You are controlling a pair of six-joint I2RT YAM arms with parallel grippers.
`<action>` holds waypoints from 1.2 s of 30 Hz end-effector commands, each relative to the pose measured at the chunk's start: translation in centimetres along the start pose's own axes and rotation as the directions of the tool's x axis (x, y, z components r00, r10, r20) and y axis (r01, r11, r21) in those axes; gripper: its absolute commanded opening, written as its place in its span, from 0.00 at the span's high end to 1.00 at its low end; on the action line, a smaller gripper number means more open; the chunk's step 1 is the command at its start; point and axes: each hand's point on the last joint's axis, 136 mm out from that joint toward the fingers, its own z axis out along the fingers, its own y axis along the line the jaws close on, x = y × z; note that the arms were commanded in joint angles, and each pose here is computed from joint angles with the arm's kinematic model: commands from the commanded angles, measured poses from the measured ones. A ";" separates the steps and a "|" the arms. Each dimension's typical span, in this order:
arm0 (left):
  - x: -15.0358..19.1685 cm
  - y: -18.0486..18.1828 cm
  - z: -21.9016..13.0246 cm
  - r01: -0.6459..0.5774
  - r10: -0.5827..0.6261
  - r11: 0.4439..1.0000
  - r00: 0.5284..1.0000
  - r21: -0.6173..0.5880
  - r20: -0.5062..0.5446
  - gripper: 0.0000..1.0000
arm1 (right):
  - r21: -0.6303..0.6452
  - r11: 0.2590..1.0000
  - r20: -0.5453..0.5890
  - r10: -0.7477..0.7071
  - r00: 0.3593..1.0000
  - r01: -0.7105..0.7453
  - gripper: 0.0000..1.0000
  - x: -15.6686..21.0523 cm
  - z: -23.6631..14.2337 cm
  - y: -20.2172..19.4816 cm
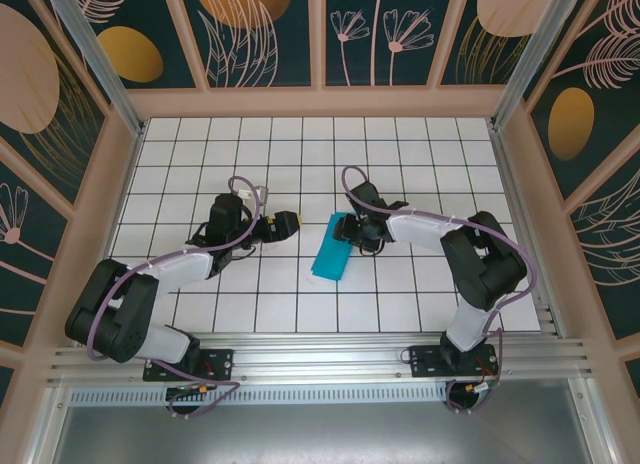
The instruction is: Fold a paper plane with a square sheet of paper (pick it up from the middle)
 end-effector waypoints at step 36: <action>-0.6 -1.2 -0.3 0.052 -0.053 0.998 0.998 0.035 0.017 0.04 | -0.234 0.947 -0.101 -0.251 0.963 0.222 0.52 0.6 0.0 0.3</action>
